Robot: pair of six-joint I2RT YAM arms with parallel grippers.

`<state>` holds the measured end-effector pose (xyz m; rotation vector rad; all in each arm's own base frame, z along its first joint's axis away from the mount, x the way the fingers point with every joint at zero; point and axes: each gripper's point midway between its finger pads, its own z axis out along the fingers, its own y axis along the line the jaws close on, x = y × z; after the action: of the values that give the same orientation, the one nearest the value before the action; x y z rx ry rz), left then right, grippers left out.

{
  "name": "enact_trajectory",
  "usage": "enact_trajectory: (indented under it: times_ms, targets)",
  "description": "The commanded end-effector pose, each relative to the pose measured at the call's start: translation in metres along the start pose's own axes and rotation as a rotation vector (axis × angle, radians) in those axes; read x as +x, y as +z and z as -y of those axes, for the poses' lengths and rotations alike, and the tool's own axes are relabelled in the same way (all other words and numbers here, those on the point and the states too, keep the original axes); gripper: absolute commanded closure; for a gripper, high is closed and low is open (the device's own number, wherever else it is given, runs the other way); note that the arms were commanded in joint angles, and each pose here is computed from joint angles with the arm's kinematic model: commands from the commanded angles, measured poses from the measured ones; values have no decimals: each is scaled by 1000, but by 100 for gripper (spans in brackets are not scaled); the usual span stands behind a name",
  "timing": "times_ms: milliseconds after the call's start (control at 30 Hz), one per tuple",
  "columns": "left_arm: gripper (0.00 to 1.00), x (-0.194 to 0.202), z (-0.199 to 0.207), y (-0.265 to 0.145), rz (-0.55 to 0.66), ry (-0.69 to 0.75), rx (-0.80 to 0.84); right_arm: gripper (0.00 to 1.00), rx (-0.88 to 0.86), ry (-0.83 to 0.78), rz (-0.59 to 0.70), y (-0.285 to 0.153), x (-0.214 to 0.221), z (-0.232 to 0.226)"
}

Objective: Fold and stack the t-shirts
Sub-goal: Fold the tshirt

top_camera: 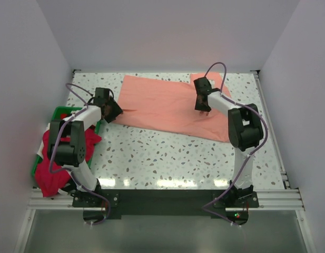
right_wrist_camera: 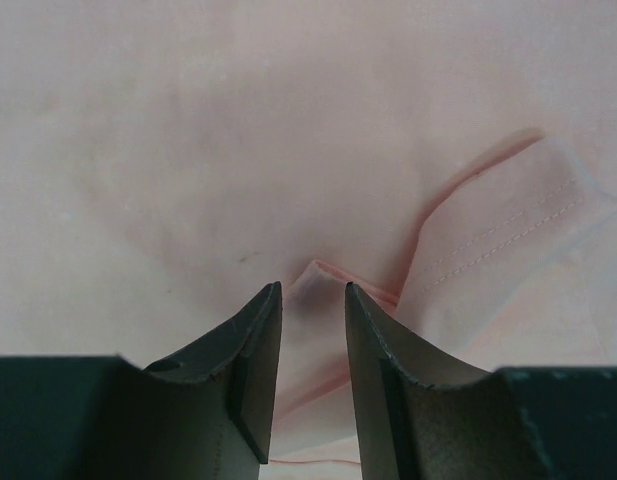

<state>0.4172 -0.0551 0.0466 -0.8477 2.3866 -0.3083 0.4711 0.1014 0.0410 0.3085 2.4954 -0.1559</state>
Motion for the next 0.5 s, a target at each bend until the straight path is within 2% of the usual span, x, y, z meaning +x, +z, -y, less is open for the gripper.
enact_trajectory:
  times_ms: [0,267,367,467]
  targets:
    - [46,-5,8,2,17,2,30,64,10,14,25,-5,-14,-2]
    - [46,-4,7,3,14,0,28,65,33,8,5,4,-4,0]
    - [46,-3,7,4,11,0,27,69,32,9,0,6,-1,0]
    - [46,-3,7,4,11,0,27,78,31,15,-1,7,0,1]
